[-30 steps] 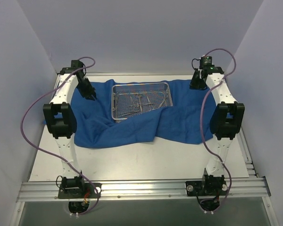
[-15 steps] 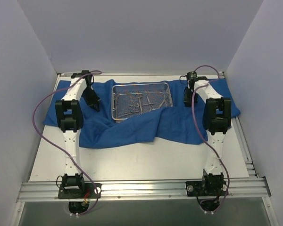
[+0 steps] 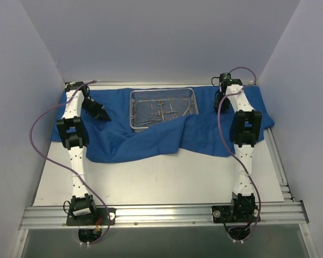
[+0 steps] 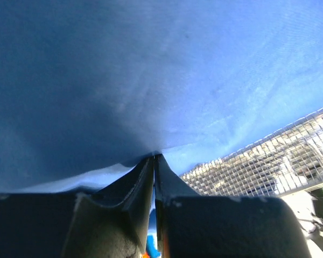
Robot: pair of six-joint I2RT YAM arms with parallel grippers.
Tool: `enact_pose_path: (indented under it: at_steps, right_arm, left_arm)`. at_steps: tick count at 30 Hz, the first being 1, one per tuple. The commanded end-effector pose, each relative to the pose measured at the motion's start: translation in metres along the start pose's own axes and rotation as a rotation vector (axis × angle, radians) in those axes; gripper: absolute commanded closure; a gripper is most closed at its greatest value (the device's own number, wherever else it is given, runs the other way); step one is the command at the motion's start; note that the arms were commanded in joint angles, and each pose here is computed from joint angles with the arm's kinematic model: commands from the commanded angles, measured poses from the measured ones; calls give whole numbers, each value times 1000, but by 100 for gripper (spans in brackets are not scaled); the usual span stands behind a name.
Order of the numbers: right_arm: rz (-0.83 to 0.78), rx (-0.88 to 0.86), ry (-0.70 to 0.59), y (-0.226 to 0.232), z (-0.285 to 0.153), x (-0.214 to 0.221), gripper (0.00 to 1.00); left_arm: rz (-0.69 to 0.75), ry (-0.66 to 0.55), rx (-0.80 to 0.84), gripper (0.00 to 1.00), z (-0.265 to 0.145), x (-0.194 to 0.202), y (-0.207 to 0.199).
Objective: Open and lay out the surgical kit
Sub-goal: Smooth out the surgical kit at the center of the board.
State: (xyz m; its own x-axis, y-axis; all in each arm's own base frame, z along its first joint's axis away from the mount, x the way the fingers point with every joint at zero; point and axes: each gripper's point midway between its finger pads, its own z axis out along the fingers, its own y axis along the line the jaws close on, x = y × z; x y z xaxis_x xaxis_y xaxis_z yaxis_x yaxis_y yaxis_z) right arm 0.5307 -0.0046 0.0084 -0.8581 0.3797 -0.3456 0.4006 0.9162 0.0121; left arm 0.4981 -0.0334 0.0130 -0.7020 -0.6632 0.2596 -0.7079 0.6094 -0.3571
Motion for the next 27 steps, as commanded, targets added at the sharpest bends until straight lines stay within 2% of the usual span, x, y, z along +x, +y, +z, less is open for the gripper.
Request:
enact_pose_path:
  at_steps: [1,5,12,21,27]
  right_arm:
    - [3,147,164,-45,80,44,86]
    - [70,90,204,-44,85,49,86]
    - [59,50,205,-39,80,50,85]
    - [74,17,164,-32,81,31,80]
    - [65,15,163,-33,80,29,78]
  left_arm:
    - [-6,-168,-3,84,45,-65,14]
    - [-22,-195,88,84,43,-83,0]
    - [-67,-217,187,85,40,-107,-3]
    - [-111,-237,77,85,25,-111,38]
    - [-145,-270,38,85,9,-130,69]
